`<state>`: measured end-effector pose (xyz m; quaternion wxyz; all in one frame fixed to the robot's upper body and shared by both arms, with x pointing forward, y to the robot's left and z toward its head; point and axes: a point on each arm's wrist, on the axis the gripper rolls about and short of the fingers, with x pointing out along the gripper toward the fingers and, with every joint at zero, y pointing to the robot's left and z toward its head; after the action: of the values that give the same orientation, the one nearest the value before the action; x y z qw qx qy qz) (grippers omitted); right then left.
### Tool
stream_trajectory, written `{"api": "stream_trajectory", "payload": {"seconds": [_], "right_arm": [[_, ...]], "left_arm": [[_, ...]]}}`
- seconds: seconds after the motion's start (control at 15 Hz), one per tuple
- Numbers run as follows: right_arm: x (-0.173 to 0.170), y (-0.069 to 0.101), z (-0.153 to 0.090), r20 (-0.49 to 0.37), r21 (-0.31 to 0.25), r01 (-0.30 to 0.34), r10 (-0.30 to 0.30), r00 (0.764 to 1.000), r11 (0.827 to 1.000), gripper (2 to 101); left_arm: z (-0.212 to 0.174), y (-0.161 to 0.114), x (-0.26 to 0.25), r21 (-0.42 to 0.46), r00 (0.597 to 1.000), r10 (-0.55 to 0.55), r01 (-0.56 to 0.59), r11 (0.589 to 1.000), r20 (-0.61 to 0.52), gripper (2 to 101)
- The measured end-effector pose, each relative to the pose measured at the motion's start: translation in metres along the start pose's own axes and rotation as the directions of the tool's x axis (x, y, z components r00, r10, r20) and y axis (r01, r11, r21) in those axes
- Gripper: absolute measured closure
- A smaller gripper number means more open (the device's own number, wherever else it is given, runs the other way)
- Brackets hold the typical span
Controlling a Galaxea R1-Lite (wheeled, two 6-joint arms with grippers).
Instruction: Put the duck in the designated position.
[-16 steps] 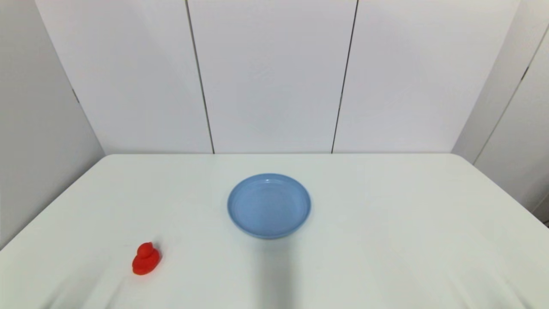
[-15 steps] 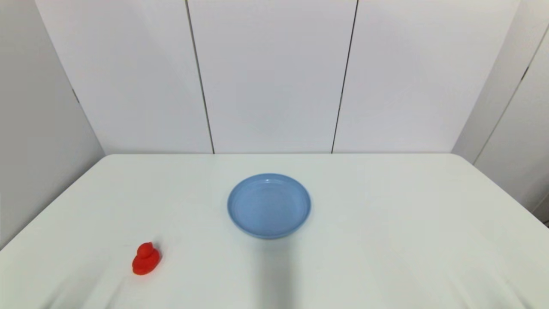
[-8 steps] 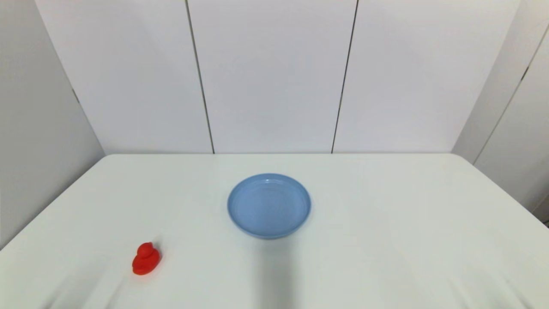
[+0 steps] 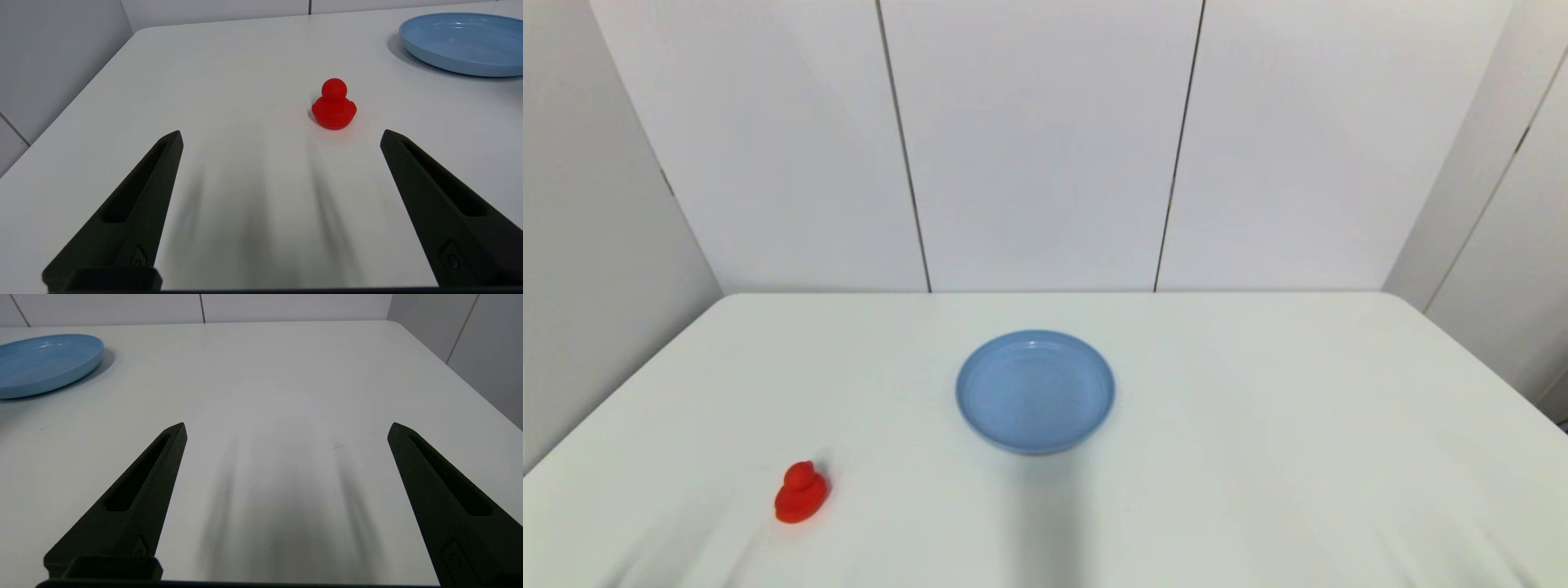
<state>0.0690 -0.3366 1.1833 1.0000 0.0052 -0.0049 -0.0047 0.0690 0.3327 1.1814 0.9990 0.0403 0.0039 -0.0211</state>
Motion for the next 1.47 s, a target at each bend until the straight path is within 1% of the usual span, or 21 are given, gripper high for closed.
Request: {"api": "stream_trajectory", "payload": {"seconds": [0.4, 0.6, 0.73, 1.0, 1.13, 1.27, 1.47], "right_arm": [[0.000, 0.000, 0.000, 0.001, 0.000, 0.000, 0.000, 1.000, 1.000, 5.0], [0.000, 0.000, 0.000, 0.000, 0.000, 0.000, 0.000, 1.000, 1.000, 5.0], [0.000, 0.000, 0.000, 0.000, 0.000, 0.000, 0.000, 1.000, 1.000, 4.9], [0.000, 0.000, 0.000, 0.000, 0.000, 0.000, 0.000, 1.000, 1.000, 5.0], [0.000, 0.000, 0.000, 0.000, 0.000, 0.000, 0.000, 1.000, 1.000, 5.0], [0.000, 0.000, 0.000, 0.000, 0.000, 0.000, 0.000, 1.000, 1.000, 5.0], [0.000, 0.000, 0.000, 0.000, 0.000, 0.000, 0.000, 1.000, 1.000, 5.0]], "left_arm": [[0.000, 0.000, 0.000, -0.002, 1.000, 0.002, -0.002, 1.000, 0.000, 5.3], [0.000, 0.001, 0.000, -0.036, 1.000, 0.026, -0.026, 0.999, -0.002, 5.3], [0.000, 0.001, 0.000, -0.076, 0.999, 0.038, -0.038, 0.996, -0.002, 5.3], [0.001, 0.001, 0.001, -0.081, 0.999, 0.038, -0.040, 0.996, -0.021, 5.3], [0.002, 0.001, 0.002, -0.075, 0.998, 0.035, -0.038, 0.996, -0.049, 5.3], [0.019, 0.002, 0.003, -0.044, 0.997, 0.022, -0.025, 0.999, -0.081, 5.3], [0.068, 0.006, 0.009, 0.003, 0.982, -0.016, 0.016, 1.000, -0.190, 5.3]]}}
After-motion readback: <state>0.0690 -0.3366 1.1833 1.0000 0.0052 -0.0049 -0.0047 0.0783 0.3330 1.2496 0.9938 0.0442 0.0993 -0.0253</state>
